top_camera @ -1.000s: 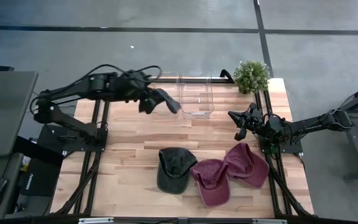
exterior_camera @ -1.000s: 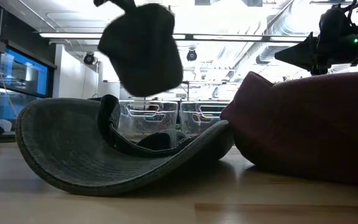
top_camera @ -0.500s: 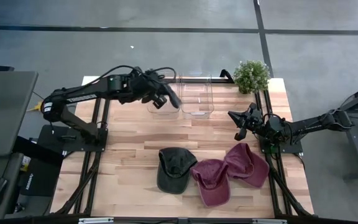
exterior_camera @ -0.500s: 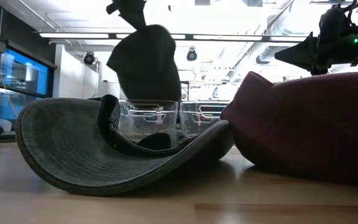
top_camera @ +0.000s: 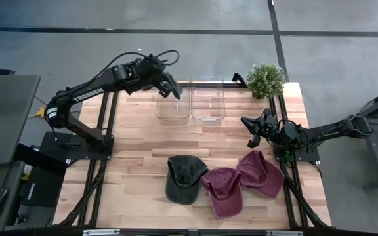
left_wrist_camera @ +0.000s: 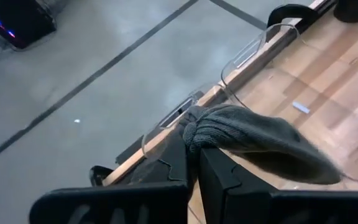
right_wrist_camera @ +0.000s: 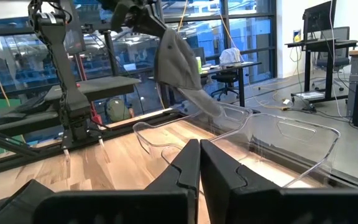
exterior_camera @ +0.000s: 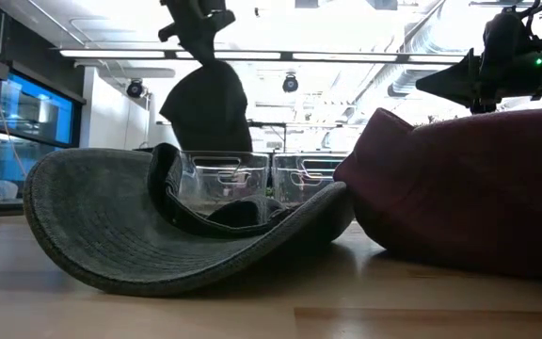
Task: Pick & Place hat
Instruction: Put the left black cap into the left transparent bin
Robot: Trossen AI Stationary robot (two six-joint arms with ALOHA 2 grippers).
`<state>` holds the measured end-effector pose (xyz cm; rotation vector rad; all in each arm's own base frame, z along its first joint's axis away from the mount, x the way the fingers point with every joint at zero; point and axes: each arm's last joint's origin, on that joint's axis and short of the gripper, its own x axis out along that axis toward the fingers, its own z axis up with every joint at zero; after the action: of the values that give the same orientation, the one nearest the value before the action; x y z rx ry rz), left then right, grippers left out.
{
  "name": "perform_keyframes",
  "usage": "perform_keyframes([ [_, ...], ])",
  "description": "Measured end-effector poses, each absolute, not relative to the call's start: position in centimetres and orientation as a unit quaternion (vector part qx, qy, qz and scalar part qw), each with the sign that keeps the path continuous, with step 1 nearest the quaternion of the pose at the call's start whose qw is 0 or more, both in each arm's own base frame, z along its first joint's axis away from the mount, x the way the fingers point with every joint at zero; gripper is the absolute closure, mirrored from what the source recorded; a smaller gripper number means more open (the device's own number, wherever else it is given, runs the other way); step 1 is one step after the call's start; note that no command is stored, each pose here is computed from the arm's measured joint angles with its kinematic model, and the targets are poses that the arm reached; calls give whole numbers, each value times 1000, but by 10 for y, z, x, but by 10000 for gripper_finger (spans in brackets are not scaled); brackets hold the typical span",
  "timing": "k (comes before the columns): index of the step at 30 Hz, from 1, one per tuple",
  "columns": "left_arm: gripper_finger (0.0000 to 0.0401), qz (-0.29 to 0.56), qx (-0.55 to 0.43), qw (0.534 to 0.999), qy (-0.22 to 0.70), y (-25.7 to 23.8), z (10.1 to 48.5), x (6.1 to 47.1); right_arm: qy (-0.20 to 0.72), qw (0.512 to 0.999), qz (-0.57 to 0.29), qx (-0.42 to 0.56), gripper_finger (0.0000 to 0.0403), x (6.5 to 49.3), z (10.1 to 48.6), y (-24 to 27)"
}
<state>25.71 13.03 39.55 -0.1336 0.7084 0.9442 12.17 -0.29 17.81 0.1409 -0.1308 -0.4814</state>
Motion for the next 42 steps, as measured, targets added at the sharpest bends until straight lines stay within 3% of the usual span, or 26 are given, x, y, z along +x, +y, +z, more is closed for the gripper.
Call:
perform_keyframes([
  [19,401,435,-64,802,404,159,350,293,-64,967,-238,70,395,122,178,-3],
  [42,401,370,-144,799,451,154,335,294,-65,967,-238,70,396,122,178,-3],
])
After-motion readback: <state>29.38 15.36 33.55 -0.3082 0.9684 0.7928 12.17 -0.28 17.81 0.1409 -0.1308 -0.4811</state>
